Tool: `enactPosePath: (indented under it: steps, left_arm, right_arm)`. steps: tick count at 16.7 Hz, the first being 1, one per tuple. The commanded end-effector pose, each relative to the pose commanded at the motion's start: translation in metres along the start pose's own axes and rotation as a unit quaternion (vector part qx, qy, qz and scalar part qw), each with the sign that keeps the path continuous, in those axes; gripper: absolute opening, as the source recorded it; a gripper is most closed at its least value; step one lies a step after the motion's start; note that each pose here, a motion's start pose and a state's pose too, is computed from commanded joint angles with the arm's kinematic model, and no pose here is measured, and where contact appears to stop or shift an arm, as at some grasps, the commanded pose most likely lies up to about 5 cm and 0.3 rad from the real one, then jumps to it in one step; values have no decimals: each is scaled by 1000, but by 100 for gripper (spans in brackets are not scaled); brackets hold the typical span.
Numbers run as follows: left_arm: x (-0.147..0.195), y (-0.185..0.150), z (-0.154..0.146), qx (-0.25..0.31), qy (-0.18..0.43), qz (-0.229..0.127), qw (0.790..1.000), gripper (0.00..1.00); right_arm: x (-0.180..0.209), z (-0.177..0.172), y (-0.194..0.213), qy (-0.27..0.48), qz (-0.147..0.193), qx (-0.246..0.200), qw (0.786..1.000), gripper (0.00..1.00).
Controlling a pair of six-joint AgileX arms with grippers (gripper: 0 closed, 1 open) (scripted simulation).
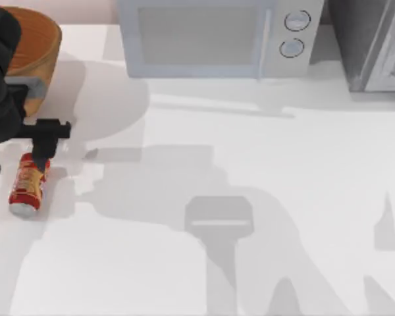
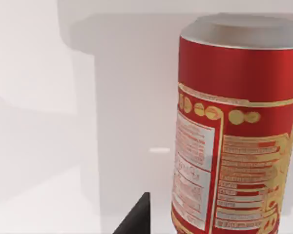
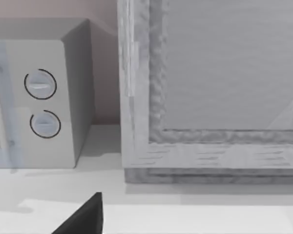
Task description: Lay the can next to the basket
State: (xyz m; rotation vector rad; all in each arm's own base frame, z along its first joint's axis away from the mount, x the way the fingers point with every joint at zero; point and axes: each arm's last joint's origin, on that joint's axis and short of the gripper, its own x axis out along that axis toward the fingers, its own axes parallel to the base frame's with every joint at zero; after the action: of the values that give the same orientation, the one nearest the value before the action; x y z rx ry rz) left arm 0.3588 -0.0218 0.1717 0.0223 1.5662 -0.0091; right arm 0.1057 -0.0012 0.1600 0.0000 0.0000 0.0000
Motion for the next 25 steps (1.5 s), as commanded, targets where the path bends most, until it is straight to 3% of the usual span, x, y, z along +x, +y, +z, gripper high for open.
enactPosePath:
  steps: [11, 17, 20, 25]
  left_arm:
    - [-3, -4, -4, 11, 3, -3, 1000, 100]
    - [-55, -29, -29, 83, 7, -28, 996, 100]
    - [-62, -25, -23, 64, 5, -22, 998, 100]
    - [-43, -2, -2, 5, -1, -2, 1000, 100]
  right_arm:
    - [0, 0, 0, 0, 0, 0, 1000, 100]
    - [0, 0, 0, 0, 0, 0, 1000, 100]
    - [0, 0, 0, 0, 0, 0, 1000, 100]
    - [0, 0, 0, 0, 0, 0, 1000, 100]
